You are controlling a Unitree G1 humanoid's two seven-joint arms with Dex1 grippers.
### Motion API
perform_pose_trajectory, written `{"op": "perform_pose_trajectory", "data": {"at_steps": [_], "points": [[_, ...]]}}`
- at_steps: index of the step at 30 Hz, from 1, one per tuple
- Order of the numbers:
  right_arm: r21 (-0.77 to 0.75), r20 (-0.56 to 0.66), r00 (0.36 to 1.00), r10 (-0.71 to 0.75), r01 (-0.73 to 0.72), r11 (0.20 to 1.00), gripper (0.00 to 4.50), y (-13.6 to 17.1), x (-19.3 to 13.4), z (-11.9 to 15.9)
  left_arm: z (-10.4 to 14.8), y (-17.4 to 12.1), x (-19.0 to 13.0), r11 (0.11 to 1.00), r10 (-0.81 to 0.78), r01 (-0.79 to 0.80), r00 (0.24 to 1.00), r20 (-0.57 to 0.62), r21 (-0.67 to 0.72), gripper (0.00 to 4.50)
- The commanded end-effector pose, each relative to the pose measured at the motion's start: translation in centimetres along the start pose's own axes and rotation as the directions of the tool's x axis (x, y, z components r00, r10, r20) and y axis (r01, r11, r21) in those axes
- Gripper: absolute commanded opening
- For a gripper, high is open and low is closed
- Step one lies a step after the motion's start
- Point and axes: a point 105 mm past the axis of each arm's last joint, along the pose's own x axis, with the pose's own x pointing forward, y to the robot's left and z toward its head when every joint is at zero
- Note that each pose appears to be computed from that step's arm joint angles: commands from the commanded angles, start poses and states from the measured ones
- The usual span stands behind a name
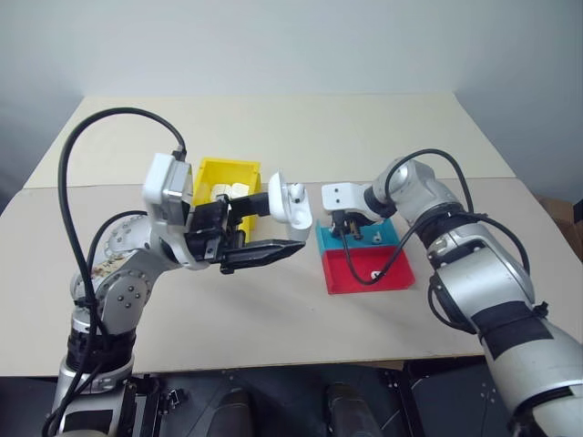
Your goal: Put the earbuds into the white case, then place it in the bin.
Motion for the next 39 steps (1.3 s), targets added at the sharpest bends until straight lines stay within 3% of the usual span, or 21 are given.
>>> {"op": "perform_pose_trajectory", "data": {"at_steps": [1,6,11,19,25,31,39], "points": [[0.094,0.106,0.994,-0.041,0.031,0.995,0.63,-1.0,-2.1,0.6,0.8,-0.2,0.2,1.000,-0.023,0.022,0.999,0.023,0.020,2.70],[0.191,0.234,0.966,-0.114,0.069,0.979,0.63,-1.7,-6.0,1.4,0.7,-0.4,0.6,0.999,-0.051,0.050,0.998,0.032,0.012,2.70],[0.324,0.453,0.861,-0.231,0.082,0.943,0.63,0.4,-12.0,3.5,0.8,-0.6,0.7,0.998,-0.065,0.064,0.998,0.028,0.020,2.70],[0.389,0.801,0.539,-0.263,-0.134,0.911,0.63,6.2,-18.7,5.3,0.2,-0.5,1.8,0.996,-0.084,0.084,0.996,0.043,0.013,2.70],[0.338,0.893,0.391,-0.225,-0.249,0.908,0.63,9.0,-21.1,6.3,-0.4,-0.5,2.4,0.996,-0.092,0.092,0.995,0.042,0.003,2.70],[0.248,0.927,0.348,-0.143,-0.279,0.928,0.63,11.3,-21.0,9.4,-0.6,-0.2,2.8,0.995,-0.101,0.101,0.994,0.046,-0.001,2.70],[0.212,0.956,0.266,-0.123,-0.339,0.917,0.63,12.2,-21.0,11.0,-0.8,-0.3,3.2,0.995,-0.103,0.104,0.994,0.047,-0.005,2.70]]}}
